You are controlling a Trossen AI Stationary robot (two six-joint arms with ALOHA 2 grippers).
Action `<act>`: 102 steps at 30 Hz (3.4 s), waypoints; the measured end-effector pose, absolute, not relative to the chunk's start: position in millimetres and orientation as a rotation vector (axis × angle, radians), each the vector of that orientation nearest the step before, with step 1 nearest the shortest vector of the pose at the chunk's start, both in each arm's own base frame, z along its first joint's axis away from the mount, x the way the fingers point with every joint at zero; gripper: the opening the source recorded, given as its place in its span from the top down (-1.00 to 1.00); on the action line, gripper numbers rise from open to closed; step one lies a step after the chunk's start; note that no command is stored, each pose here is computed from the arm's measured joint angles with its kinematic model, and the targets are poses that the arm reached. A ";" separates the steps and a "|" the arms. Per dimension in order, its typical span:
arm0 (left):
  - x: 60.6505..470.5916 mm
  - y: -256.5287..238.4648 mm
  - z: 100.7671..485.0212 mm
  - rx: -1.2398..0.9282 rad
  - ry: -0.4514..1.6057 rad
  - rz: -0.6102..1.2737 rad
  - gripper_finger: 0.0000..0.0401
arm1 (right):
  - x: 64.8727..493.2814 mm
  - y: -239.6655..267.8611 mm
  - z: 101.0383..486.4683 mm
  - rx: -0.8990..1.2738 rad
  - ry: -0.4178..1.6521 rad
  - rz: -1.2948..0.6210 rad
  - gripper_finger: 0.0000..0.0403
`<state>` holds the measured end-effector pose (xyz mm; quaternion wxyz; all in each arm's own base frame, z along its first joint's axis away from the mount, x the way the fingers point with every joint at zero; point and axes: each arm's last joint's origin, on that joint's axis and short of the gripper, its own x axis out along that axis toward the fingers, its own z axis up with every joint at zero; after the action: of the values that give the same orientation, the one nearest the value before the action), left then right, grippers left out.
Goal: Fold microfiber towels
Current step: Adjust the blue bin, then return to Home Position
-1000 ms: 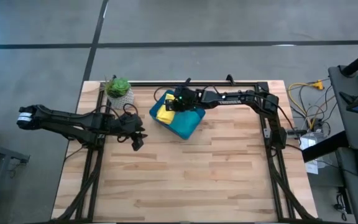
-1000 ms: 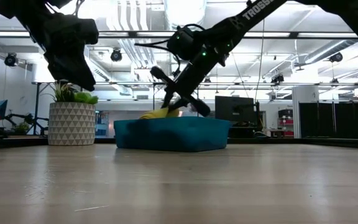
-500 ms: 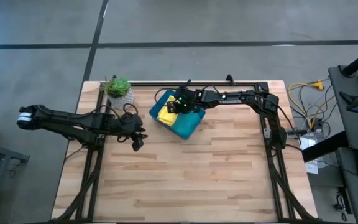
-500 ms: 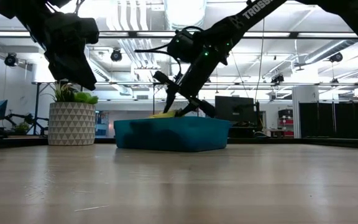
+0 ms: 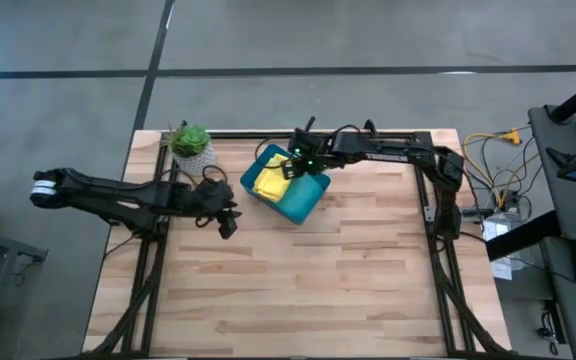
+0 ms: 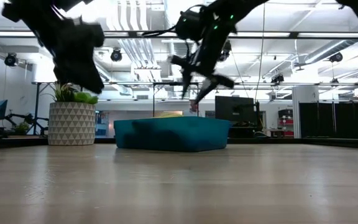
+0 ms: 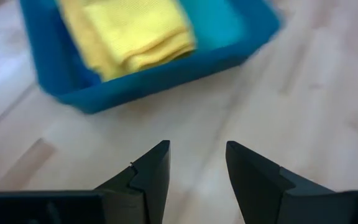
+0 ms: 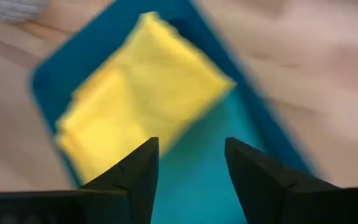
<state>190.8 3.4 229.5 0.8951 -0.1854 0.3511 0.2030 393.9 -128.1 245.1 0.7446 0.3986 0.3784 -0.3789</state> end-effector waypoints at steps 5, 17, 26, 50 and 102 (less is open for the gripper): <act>210.5 15.3 206.5 -0.289 0.844 0.391 0.34 | 372.8 -126.3 260.8 0.702 0.944 -0.803 0.24; 243.5 25.6 168.7 -0.189 0.983 0.268 0.90 | 411.9 -34.4 257.1 0.650 0.940 -0.310 0.94; 246.5 28.1 169.1 -0.187 0.957 0.266 0.97 | 426.9 -21.8 211.8 0.660 1.058 -0.331 0.96; 246.4 67.8 175.0 -0.205 0.859 0.335 0.97 | 400.9 -85.3 193.2 0.586 1.209 -0.694 0.96; 40.7 16.5 367.5 -0.221 -0.634 0.388 1.00 | 20.3 -8.4 389.9 0.212 -0.843 -0.224 0.96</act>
<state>40.7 16.5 367.5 0.9257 -0.1079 -0.3092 0.1892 20.3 -8.4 389.9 0.9011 0.1025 -0.4073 -0.1081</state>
